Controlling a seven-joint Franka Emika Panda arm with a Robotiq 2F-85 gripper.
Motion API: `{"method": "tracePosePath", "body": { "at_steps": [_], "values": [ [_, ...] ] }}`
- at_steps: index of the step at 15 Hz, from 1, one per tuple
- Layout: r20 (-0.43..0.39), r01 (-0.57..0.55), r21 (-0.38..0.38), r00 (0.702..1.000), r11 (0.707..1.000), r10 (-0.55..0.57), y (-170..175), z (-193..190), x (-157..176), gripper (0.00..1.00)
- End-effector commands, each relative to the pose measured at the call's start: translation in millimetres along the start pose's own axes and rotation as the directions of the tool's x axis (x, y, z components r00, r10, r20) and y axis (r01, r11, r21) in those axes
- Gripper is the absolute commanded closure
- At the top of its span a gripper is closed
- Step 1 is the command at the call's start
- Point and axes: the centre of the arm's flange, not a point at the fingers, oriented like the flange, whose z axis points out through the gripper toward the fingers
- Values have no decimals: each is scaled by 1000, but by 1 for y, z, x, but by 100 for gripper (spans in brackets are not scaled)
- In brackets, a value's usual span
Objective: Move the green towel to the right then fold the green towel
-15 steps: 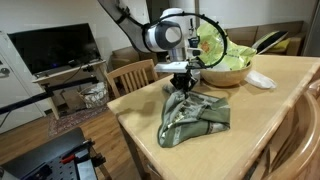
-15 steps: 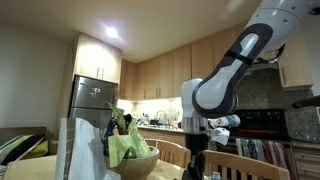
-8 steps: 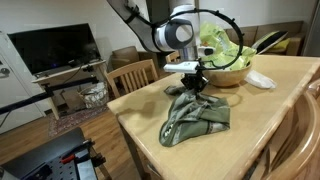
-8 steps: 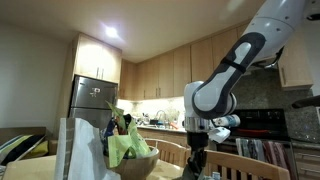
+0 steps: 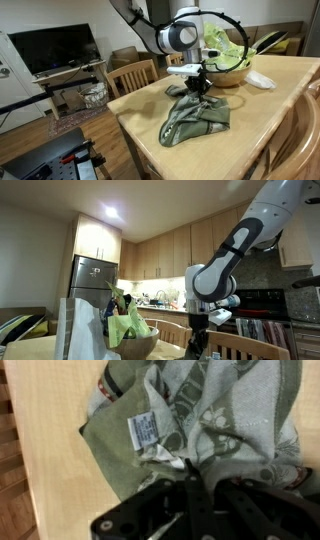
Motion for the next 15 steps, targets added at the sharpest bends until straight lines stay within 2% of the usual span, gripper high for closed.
{"method": "tracePosePath", "body": {
  "at_steps": [1, 15],
  "values": [
    [-6, -7, -13, 1000, 1000, 7, -3, 0, 1, 99],
    [9, -196, -30, 981, 980, 196, 73, 2, -1, 99]
  ]
}}
